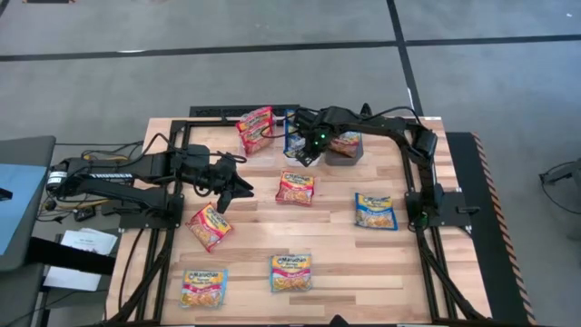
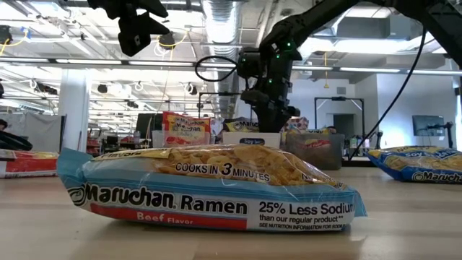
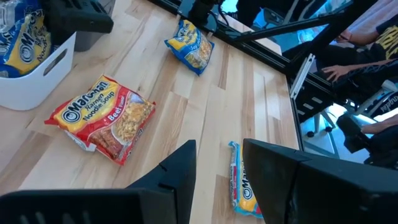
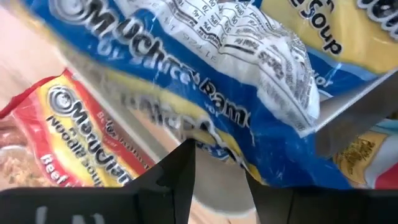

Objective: Sort Maruchan noodles
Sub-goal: Put the blue noodle pack into the white bin, then put the red noodle pack into the transparent bin

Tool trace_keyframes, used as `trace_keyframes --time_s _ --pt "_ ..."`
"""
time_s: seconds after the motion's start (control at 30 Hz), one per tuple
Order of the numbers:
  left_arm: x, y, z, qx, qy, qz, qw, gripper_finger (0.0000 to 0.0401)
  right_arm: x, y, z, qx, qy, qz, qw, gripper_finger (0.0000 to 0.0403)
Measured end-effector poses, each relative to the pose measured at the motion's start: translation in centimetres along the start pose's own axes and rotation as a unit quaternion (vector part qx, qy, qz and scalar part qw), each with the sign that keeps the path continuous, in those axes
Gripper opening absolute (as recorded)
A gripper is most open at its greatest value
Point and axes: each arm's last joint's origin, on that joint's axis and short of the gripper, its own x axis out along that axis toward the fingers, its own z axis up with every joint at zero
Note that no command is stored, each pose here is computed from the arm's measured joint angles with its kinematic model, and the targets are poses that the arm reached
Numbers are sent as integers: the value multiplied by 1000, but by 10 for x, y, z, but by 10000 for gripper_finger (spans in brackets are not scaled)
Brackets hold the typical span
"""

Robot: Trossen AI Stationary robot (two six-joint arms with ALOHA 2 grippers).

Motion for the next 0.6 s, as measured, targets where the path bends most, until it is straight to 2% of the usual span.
trace_keyframes --time_s 0.47,0.6 --pt "0 0 0 0 -3 7 1000 118 -39 -1 -6 -7 -28 9 1000 162" --pt "0 1 0 0 -7 17 1000 118 -48 7 -14 -25 -8 42 999 162"
